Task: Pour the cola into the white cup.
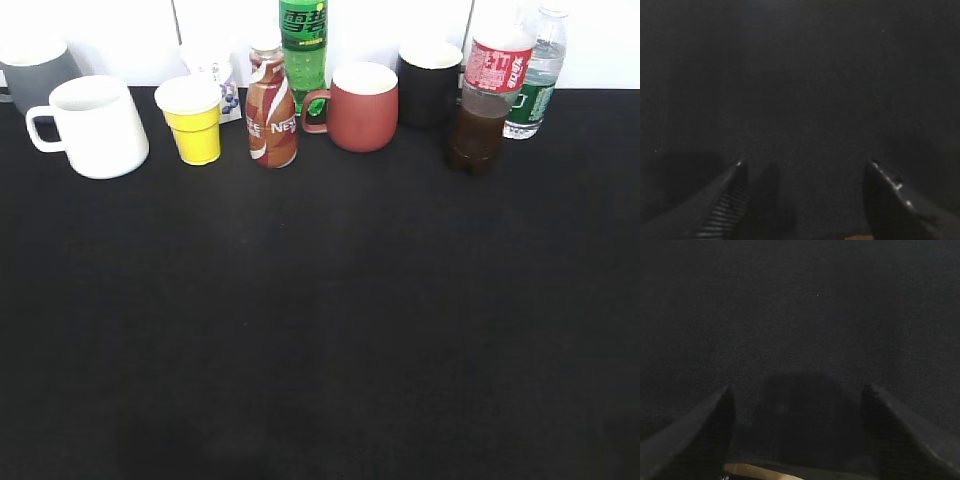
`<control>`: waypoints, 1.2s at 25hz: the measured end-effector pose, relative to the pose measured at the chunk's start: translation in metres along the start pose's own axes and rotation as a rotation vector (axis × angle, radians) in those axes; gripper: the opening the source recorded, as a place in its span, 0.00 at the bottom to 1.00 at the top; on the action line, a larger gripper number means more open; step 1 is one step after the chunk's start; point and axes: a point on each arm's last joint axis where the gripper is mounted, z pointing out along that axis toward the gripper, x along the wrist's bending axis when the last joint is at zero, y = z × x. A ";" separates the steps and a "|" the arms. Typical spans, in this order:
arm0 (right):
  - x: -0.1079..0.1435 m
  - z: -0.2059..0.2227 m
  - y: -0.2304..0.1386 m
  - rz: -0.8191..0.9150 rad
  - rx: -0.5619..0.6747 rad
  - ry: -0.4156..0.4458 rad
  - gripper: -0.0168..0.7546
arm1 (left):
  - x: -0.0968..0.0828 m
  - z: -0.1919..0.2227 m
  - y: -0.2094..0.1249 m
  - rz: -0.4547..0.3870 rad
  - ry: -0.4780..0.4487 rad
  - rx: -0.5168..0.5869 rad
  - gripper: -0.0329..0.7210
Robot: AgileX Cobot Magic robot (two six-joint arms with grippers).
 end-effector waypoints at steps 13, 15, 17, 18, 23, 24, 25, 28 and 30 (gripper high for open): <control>-0.001 -0.022 -0.014 0.092 -0.180 -0.166 0.79 | -0.002 -0.020 -0.014 -0.068 0.101 -0.196 0.76; 0.000 -0.022 -0.014 0.097 -0.184 -0.157 0.79 | -0.002 -0.020 -0.014 -0.068 0.100 -0.201 0.76; 0.000 -0.022 -0.014 0.097 -0.184 -0.157 0.79 | -0.002 -0.020 -0.014 -0.068 0.100 -0.202 0.76; 0.000 -0.022 -0.014 0.097 -0.183 -0.157 0.79 | -0.002 -0.020 -0.014 -0.068 0.100 -0.202 0.76; 0.000 -0.022 -0.014 0.097 -0.184 -0.157 0.79 | -0.002 -0.020 -0.014 -0.068 0.100 -0.202 0.76; -0.001 -0.022 -0.014 0.092 -0.182 -0.167 0.79 | -0.002 -0.020 -0.014 -0.068 0.100 -0.202 0.76; 0.000 -0.022 -0.014 0.097 -0.183 -0.157 0.79 | -0.002 -0.020 -0.014 -0.068 0.100 -0.202 0.76; -0.001 -0.022 -0.014 0.092 -0.183 -0.167 0.79 | -0.002 -0.020 -0.014 -0.067 0.100 -0.202 0.76; -0.001 -0.022 -0.014 0.092 -0.183 -0.167 0.79 | -0.002 -0.020 -0.014 -0.067 0.100 -0.202 0.76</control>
